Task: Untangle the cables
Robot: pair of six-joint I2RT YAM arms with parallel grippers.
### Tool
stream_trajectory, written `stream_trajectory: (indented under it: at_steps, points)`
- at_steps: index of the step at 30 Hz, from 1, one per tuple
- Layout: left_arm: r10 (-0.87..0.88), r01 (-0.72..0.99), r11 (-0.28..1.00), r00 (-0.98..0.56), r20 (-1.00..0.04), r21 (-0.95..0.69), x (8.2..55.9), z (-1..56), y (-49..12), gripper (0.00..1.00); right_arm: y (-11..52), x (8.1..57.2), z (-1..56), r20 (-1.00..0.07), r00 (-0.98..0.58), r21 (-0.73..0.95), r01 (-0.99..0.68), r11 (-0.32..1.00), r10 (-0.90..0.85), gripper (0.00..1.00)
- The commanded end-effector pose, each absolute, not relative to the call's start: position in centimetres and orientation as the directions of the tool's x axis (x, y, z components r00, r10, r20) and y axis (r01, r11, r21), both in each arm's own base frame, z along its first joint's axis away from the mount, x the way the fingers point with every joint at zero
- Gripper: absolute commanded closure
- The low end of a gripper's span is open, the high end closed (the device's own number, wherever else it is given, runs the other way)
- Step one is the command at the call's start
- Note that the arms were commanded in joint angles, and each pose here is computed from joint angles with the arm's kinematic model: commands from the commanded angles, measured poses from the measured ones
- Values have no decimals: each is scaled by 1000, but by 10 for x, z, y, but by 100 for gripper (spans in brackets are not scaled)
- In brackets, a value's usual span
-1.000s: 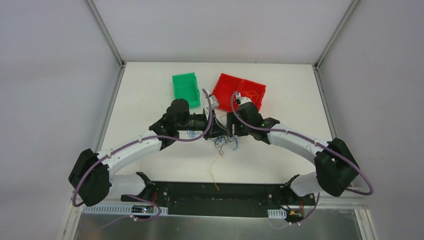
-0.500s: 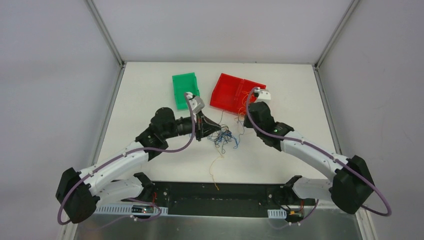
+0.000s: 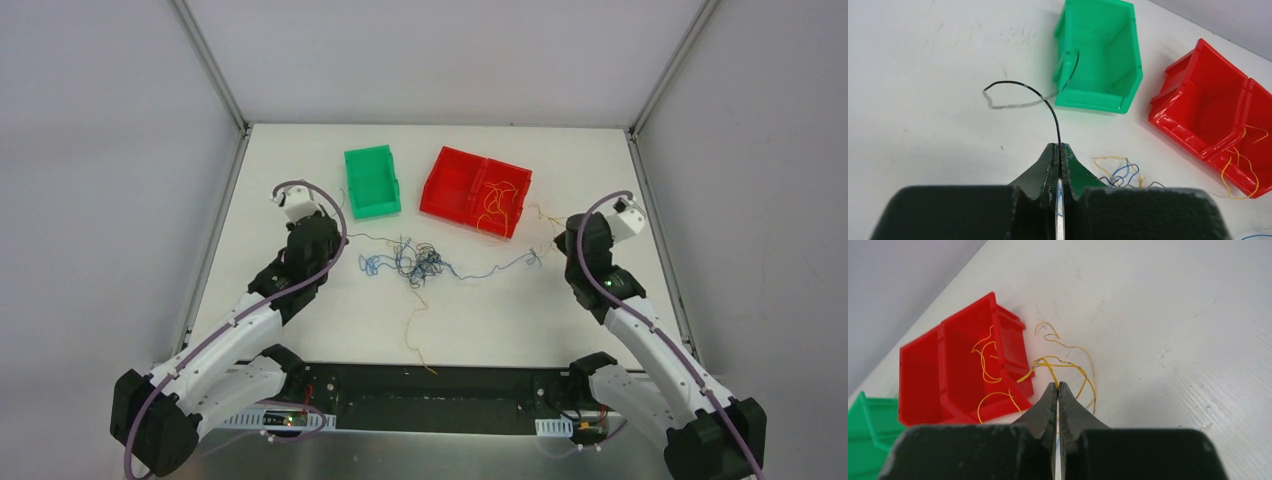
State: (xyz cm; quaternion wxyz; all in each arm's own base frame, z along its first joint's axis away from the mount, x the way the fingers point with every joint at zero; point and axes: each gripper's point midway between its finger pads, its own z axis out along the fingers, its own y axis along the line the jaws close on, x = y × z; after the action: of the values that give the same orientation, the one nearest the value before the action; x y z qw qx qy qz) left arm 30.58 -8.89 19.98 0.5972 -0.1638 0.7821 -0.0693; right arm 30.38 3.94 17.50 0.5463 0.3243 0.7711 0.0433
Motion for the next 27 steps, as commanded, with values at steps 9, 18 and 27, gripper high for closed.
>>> stream_trajectory:
  at_steps: [9,18,27]
  points:
    - [-202,469,786,-421,-884,-403,292,214,-219,73,67,294,209,-749,-196,596,219,773,633,100]
    - [224,668,711,-512,-829,-220,283,154,-297,1,71,290,202,-726,-225,608,230,760,649,100]
    - [517,840,527,-436,-737,-127,268,102,-358,3,82,292,203,-709,-269,621,199,758,652,100]
